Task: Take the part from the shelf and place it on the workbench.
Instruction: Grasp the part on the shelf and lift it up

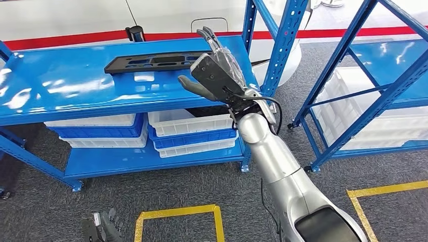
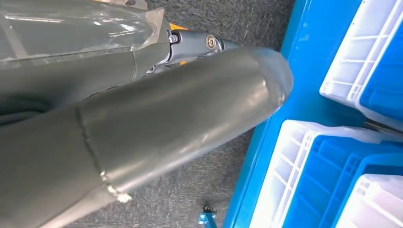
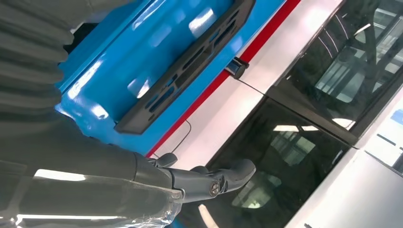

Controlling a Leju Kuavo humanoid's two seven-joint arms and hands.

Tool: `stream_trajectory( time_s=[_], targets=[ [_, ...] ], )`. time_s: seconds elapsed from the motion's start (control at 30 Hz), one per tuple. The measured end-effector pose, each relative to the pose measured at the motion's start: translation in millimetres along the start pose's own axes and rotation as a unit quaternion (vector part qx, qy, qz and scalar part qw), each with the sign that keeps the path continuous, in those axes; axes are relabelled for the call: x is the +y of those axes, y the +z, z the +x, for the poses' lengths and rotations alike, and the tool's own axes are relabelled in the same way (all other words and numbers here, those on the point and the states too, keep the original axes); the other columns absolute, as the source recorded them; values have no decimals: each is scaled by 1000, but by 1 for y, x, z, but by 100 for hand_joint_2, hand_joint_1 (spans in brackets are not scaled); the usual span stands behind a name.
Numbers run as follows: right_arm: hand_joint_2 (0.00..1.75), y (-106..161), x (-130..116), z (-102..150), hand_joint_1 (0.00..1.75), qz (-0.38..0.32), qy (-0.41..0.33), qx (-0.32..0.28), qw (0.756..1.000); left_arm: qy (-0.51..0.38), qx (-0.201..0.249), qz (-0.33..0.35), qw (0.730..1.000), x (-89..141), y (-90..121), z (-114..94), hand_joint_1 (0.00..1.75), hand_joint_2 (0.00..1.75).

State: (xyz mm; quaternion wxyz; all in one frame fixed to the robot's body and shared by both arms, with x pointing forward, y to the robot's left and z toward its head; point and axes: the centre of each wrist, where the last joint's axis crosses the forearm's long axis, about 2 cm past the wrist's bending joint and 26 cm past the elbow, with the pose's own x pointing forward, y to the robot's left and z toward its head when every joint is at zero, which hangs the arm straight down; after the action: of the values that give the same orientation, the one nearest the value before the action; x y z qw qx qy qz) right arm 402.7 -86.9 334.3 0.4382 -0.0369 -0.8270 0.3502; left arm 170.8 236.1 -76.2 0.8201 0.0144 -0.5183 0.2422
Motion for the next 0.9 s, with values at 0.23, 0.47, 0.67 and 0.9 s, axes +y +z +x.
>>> stream_trajectory(
  time_s=[0.23, 0.47, 0.67, 0.9],
  targets=[
    [0, 3, 2, 1, 0, -3, 11, 12, 1000, -8, 7, -7, 1000, -5, 0, 0, 0, 0],
    [0, 5, 4, 1, 0, -3, 11, 12, 1000, -10, 7, -11, 1000, -6, 0, 0, 0, 0],
    [0, 6, 5, 1, 0, -3, 15, 14, 1000, -10, 8, -12, 1000, -6, 0, 0, 0, 0],
    [0, 10, 4, 0, 0, -9, 36, 22, 999, -16, 8, -20, 1000, -10, -2, 3, 0, 0]
  ],
)
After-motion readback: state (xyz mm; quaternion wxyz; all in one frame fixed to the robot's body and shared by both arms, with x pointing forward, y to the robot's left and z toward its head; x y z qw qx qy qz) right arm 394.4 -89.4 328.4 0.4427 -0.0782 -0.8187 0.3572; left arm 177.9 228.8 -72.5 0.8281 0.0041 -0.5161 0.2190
